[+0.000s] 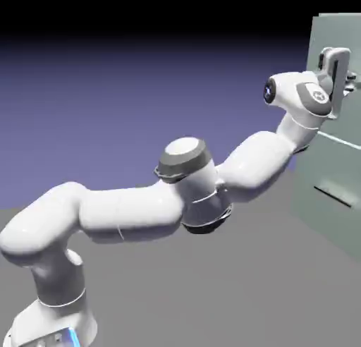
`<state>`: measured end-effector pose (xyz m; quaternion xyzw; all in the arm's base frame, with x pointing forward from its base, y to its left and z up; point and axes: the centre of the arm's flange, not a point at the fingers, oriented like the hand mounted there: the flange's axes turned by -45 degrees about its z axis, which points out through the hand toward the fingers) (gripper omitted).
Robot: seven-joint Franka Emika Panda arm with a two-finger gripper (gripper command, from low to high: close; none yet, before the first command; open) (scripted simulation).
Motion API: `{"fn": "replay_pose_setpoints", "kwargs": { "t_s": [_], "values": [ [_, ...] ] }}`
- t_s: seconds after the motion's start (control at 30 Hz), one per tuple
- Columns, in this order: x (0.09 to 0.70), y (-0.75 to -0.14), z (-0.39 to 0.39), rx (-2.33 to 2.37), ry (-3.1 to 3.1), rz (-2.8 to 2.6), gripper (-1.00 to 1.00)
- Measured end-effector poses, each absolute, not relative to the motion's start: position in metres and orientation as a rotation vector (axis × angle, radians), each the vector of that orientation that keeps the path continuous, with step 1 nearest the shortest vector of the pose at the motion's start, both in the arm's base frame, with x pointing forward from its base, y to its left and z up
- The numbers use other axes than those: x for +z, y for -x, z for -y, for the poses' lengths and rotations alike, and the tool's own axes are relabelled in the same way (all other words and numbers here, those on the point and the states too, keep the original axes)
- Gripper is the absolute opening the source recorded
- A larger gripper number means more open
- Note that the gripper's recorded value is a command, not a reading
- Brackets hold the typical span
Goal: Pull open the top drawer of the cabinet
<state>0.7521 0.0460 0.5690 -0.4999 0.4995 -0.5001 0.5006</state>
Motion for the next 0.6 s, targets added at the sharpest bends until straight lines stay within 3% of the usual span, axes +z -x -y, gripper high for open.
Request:
{"fn": "replay_pose_setpoints", "kwargs": {
  "t_s": [0.6],
  "values": [
    [0.569, -0.628, -0.046, -1.211, 1.208, -1.207, -1.00]
  ]
}}
